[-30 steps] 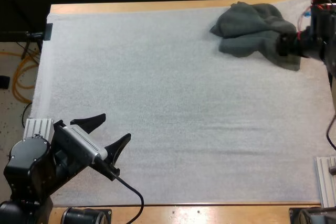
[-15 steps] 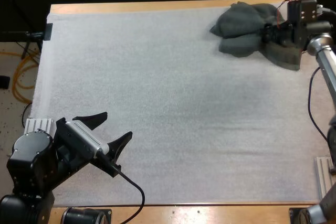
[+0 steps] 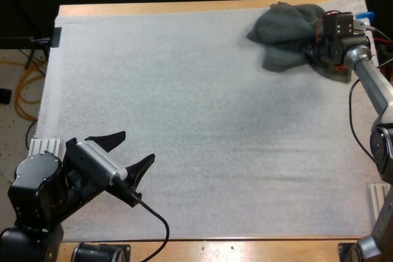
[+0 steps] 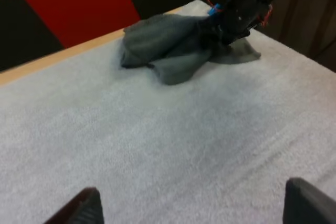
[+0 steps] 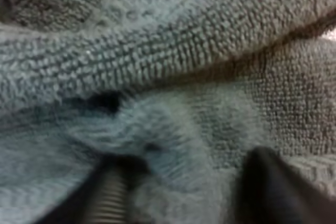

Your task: Pick towel from pile fold and stack

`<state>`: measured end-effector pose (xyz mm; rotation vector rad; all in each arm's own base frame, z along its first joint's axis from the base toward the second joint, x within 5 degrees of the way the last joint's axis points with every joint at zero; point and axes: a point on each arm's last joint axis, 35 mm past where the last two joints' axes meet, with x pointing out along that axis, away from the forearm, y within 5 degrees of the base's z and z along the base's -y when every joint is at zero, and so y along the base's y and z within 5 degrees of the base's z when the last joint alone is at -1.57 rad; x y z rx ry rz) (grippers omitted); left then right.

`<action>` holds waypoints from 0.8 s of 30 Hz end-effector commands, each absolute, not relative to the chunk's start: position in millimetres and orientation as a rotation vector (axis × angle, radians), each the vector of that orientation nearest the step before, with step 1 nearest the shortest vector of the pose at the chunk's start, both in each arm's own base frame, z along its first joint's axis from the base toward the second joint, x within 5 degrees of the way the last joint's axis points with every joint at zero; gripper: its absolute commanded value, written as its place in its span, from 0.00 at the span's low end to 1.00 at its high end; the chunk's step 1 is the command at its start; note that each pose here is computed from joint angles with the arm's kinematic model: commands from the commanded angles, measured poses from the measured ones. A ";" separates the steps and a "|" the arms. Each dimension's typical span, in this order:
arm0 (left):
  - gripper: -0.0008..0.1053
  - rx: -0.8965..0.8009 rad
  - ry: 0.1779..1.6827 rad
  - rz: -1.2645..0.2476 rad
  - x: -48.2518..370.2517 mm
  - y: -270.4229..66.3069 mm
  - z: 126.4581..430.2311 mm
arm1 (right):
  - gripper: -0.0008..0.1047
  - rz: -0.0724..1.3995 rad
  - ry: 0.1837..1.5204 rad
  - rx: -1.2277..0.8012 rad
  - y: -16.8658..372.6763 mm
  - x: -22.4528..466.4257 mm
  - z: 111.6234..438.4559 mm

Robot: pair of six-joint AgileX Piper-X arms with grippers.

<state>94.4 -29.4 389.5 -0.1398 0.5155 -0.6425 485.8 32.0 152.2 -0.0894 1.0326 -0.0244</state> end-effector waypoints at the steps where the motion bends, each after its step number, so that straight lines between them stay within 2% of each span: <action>1: 0.64 -0.156 0.506 -0.649 94.0 -29.9 392.7 | 0.13 -0.036 1.010 -0.090 32.3 487.6 161.0; 2: 0.64 -0.166 0.509 -0.646 94.0 -29.9 392.7 | 0.03 -0.026 1.007 -0.082 32.7 487.1 164.0; 3: 0.64 -0.173 0.511 -0.644 94.0 -29.9 392.7 | 0.01 -0.011 1.007 -0.071 33.3 486.2 167.0; 7: 0.64 -0.176 0.513 -0.643 94.0 -29.9 392.7 | 0.02 0.022 0.991 -0.058 35.0 479.6 190.9; 10: 0.64 -0.176 0.513 -0.643 94.0 -29.9 392.7 | 0.01 0.054 0.945 -0.087 34.7 470.9 224.3; 17: 0.64 -0.176 0.513 -0.643 94.0 -29.9 392.7 | 0.01 0.106 0.714 -0.143 33.2 438.7 324.8; 20: 0.64 -0.177 0.513 -0.644 93.9 -29.9 392.7 | 0.01 0.105 0.667 -0.141 31.7 418.1 357.3; 22: 0.64 -0.177 0.513 -0.644 93.9 -29.9 392.7 | 0.01 0.129 0.661 -0.133 31.8 407.8 369.1; 24: 0.64 -0.178 0.513 -0.651 93.8 -30.1 392.7 | 0.01 0.214 0.662 -0.103 34.0 396.1 379.6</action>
